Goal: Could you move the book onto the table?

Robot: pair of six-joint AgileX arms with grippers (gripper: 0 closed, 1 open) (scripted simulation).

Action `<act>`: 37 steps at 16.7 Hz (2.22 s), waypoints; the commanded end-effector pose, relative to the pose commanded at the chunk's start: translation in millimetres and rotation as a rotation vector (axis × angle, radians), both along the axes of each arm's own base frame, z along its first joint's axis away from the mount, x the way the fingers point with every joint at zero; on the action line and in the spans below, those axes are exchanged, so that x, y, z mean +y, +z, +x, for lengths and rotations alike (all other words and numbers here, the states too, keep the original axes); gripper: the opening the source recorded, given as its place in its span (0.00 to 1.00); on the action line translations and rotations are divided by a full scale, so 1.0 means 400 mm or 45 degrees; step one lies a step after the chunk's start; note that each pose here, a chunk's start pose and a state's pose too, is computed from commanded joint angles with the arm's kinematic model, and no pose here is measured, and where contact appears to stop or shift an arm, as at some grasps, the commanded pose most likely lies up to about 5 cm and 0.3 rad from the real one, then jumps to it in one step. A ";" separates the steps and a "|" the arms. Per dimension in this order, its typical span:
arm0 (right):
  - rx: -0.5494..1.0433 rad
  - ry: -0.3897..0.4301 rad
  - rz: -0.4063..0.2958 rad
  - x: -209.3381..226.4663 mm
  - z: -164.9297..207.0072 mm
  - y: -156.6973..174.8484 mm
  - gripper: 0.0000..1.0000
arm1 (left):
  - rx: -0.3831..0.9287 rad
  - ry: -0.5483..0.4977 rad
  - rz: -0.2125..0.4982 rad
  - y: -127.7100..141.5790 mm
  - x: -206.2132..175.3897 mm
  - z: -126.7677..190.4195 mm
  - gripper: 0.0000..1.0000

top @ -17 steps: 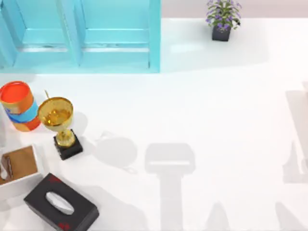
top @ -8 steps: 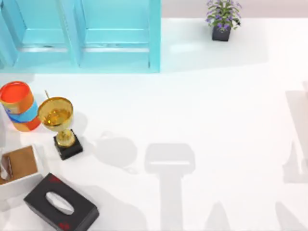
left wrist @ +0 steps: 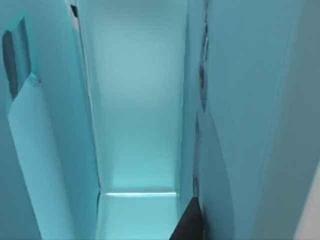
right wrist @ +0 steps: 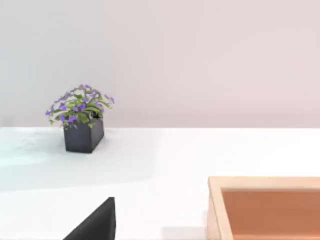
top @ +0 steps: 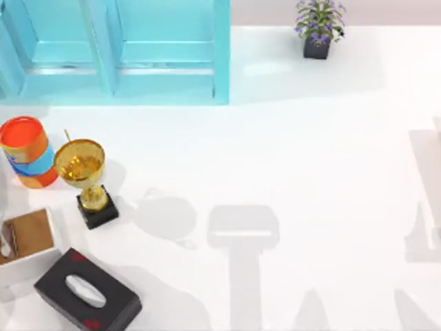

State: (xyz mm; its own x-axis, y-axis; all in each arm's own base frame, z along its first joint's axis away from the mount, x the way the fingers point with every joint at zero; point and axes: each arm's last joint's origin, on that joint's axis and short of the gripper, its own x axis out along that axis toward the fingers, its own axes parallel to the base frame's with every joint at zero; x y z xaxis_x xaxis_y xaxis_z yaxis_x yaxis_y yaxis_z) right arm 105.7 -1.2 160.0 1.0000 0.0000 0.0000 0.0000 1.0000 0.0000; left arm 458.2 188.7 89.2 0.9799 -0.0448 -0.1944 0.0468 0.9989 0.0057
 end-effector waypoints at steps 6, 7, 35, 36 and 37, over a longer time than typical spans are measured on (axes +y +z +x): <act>0.000 0.000 0.000 0.000 0.000 0.000 1.00 | 0.004 -0.002 0.011 0.028 0.007 -0.013 0.00; 0.000 0.000 0.000 0.000 0.000 0.000 1.00 | 0.006 0.003 0.018 0.051 0.018 -0.027 0.00; 0.000 0.000 0.000 0.000 0.000 0.000 1.00 | -0.008 -0.129 -0.337 0.465 -0.167 -0.382 0.00; 0.000 0.000 0.000 0.000 0.000 0.000 1.00 | -0.006 -0.159 -0.416 0.460 -0.210 -0.362 0.00; 0.000 0.000 0.000 0.000 0.000 0.000 1.00 | -0.001 -0.192 -0.500 0.454 -0.259 -0.343 0.00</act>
State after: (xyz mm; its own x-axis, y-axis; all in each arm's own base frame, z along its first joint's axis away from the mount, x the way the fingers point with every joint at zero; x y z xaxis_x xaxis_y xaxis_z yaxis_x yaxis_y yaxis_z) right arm 105.7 -1.2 160.0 1.0000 0.0000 0.0000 0.0000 1.0000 0.0000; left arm 321.1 85.2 270.7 0.9569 -0.2581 -0.1334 0.1926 0.9072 -0.3741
